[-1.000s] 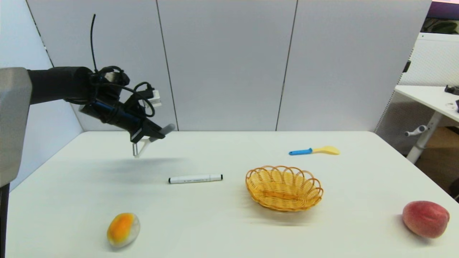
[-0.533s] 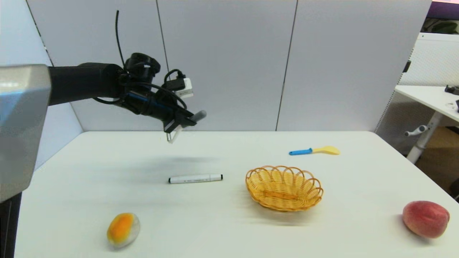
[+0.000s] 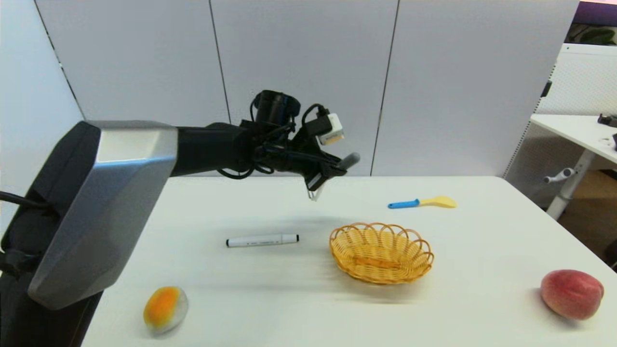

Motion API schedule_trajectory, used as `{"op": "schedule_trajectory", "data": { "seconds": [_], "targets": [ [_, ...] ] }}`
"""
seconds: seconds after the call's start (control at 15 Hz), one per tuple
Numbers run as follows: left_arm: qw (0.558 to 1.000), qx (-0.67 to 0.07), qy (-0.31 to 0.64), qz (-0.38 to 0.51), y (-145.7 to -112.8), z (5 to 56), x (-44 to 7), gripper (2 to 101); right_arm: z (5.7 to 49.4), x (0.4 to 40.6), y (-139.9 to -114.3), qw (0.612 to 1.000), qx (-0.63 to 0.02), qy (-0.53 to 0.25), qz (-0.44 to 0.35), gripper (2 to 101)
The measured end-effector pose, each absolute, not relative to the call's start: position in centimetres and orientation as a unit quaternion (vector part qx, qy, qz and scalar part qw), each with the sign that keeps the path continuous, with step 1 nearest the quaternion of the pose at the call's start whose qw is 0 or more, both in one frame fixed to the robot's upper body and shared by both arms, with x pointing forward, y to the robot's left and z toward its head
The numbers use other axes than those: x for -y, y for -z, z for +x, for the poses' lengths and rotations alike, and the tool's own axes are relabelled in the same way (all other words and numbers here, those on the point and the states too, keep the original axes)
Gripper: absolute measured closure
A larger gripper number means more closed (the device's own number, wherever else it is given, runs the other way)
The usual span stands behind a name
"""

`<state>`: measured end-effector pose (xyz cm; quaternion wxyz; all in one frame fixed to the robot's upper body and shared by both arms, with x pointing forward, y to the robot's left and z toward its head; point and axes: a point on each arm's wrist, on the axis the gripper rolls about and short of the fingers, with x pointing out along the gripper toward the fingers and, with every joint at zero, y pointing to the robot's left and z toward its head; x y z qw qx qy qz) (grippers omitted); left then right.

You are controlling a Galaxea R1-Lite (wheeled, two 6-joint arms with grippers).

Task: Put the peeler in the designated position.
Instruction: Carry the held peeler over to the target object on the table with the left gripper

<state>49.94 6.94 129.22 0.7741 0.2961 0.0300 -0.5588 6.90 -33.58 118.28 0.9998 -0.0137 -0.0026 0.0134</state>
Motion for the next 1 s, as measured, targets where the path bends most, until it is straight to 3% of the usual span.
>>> {"op": "schedule_trajectory", "data": {
  "seconds": [0.47,1.0],
  "targets": [
    [0.751,-0.038,0.586,0.3,-126.2,49.2,-3.6,84.4,6.9,33.6,-118.3,1.0,0.003,-0.013,-0.014,4.3],
    [0.747,-0.05,0.587,0.308,-124.8,49.2,-2.9,84.4,6.9,33.6,-118.3,1.0,0.003,-0.014,-0.014,4.3]
  ]
}}
